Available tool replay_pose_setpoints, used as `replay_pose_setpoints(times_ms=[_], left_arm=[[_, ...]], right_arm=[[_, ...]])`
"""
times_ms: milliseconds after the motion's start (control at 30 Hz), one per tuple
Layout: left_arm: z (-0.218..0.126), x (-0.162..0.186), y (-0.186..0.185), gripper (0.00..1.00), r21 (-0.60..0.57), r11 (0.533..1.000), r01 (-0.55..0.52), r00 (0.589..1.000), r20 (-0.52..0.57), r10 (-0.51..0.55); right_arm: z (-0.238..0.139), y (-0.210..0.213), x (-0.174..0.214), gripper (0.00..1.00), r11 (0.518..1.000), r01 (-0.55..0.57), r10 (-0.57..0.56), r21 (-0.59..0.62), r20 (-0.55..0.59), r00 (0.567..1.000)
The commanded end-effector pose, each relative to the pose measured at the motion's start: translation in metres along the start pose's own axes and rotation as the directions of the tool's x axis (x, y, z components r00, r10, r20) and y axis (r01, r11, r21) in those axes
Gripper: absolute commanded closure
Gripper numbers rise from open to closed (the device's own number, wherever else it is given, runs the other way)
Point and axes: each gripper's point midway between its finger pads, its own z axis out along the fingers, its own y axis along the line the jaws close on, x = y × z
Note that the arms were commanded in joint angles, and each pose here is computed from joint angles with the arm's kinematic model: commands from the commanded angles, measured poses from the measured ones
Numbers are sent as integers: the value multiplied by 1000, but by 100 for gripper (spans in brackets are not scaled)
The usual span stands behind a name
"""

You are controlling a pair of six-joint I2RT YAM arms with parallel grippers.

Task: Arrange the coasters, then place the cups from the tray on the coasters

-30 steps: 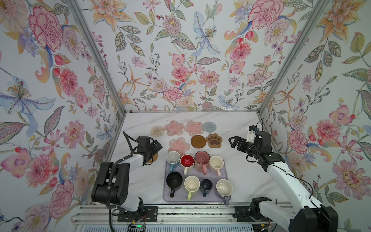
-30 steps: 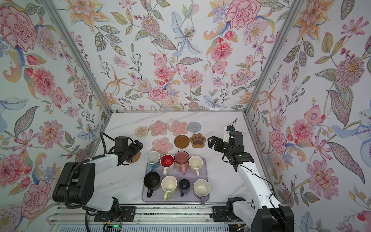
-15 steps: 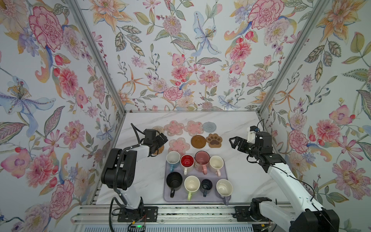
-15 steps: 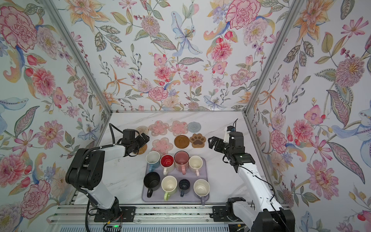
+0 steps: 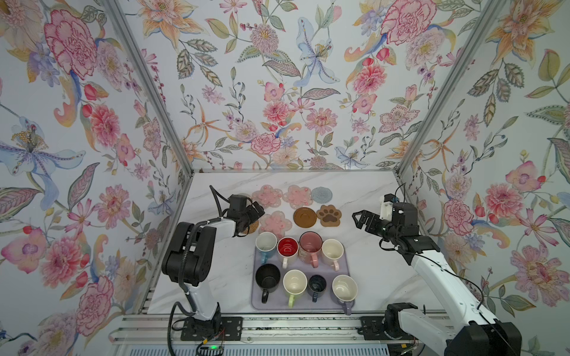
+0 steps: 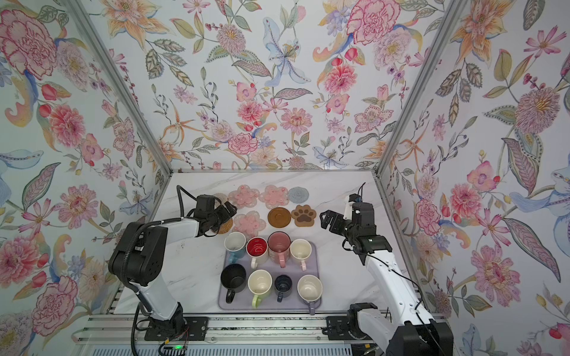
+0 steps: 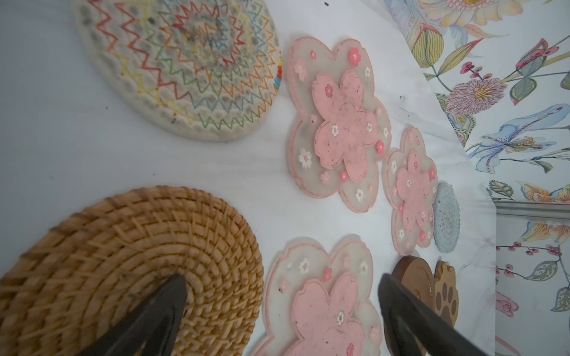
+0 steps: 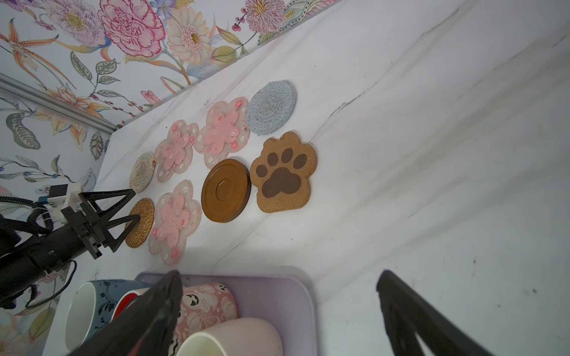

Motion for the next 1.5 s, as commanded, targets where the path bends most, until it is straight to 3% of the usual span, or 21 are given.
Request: replay_pose_setpoints(times_ms=[0, 267, 433, 633, 767, 967, 1233, 1467], left_arm=[[8, 19, 12, 1, -57, 998, 7, 997, -75, -12], [12, 15, 6, 1, -41, 999, -7, 997, -77, 3], [-7, -5, -13, 1, -22, 997, -68, 997, -24, 68], [-76, -56, -55, 1, -21, 975, -222, 965, 142, 222], [-151, -77, -74, 1, -33, 943, -331, 900, 291, 326], [-219, -53, -40, 1, -101, 902, -419, 820, 386, 424], [-250, -19, 11, 1, -141, 910, -390, 797, 444, 410], [-251, -18, 7, 1, -105, 916, -386, 795, 466, 389]], right_arm=[[-7, 2, -6, 1, 1000, 19, -19, 6, 22, 1000], [-7, 0, -4, 1, 1000, 17, -17, 12, 21, 1000], [-8, -1, -5, 1, 1000, 22, -23, 17, 24, 999], [-10, -5, -8, 1, 999, 27, -29, 44, 35, 999], [-12, -9, -9, 1, 997, 28, -32, 65, 58, 998], [-11, -8, -7, 1, 998, 19, -22, 57, 55, 998], [-9, -6, 0, 1, 998, 12, -13, 57, 20, 1000], [-13, -5, 15, 1, 997, 19, -17, 75, -27, 999]])
